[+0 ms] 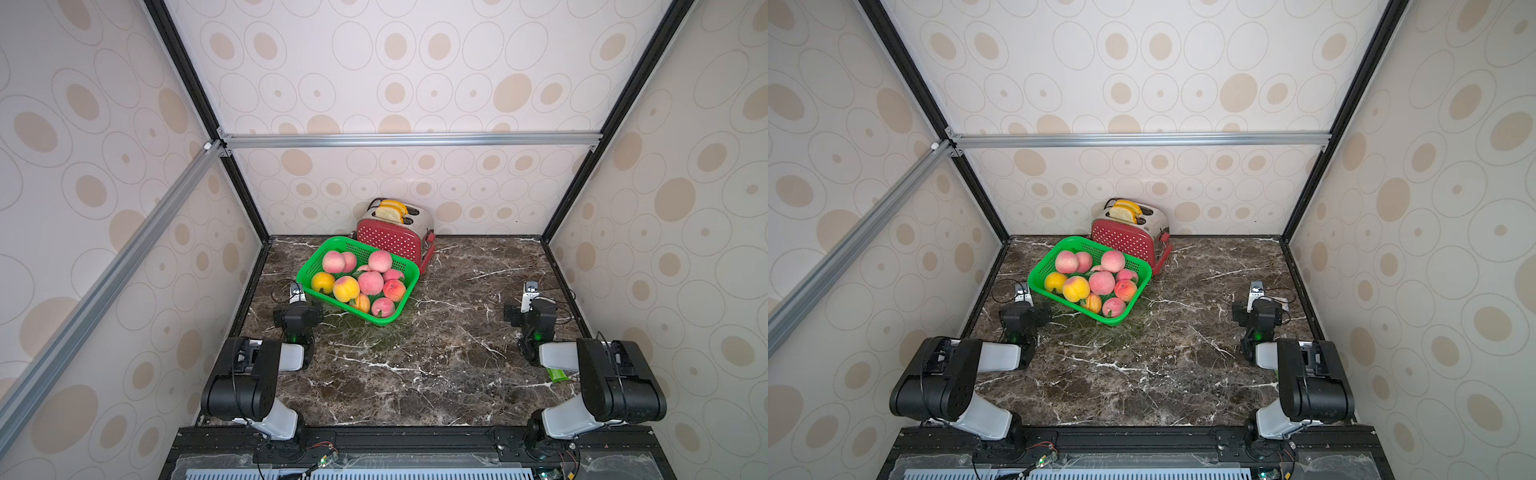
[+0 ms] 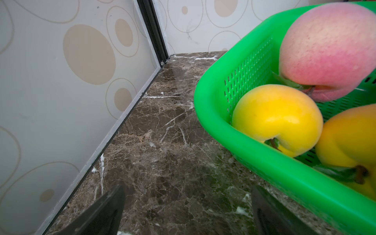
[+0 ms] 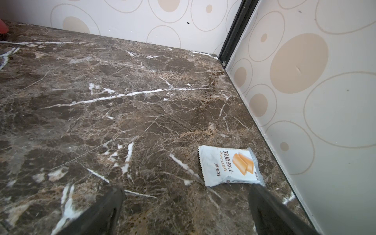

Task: Put the peaches into the basket
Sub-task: Reset both arms

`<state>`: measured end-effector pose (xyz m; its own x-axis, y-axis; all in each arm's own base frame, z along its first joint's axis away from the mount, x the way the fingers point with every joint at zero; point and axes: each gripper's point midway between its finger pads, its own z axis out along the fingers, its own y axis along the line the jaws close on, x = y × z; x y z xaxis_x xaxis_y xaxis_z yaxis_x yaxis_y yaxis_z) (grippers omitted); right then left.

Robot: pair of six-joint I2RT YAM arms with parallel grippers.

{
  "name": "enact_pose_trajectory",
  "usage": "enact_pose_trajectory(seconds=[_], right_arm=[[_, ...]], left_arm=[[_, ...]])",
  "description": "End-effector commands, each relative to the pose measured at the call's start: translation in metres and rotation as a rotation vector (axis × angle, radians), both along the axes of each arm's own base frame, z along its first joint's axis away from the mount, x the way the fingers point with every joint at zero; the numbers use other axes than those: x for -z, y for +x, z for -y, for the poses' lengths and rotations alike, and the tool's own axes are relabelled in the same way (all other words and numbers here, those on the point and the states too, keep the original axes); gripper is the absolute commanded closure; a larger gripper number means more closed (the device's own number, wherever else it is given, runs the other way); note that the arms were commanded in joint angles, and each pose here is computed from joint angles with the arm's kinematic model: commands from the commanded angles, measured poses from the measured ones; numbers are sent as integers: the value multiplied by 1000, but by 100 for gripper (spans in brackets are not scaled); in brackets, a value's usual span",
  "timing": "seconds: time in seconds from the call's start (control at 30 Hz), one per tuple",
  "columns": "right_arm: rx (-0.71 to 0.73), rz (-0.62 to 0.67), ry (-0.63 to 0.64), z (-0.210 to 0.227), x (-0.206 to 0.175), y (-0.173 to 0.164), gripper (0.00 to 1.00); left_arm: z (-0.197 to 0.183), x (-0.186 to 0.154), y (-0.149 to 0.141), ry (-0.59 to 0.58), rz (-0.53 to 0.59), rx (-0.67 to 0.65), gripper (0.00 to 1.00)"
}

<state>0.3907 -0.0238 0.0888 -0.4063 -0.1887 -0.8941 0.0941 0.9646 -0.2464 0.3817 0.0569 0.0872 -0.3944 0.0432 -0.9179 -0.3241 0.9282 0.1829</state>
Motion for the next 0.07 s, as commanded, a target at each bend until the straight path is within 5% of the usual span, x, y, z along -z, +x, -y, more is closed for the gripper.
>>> enact_pose_trajectory(seconds=[0.0, 0.03], right_arm=[[5, -11, 0, 0, 3, 1, 0], [5, -12, 0, 0, 3, 0, 0]], left_arm=[[-4, -14, 8, -9, 46, -23, 1], [-4, -14, 8, -9, 48, -24, 1]])
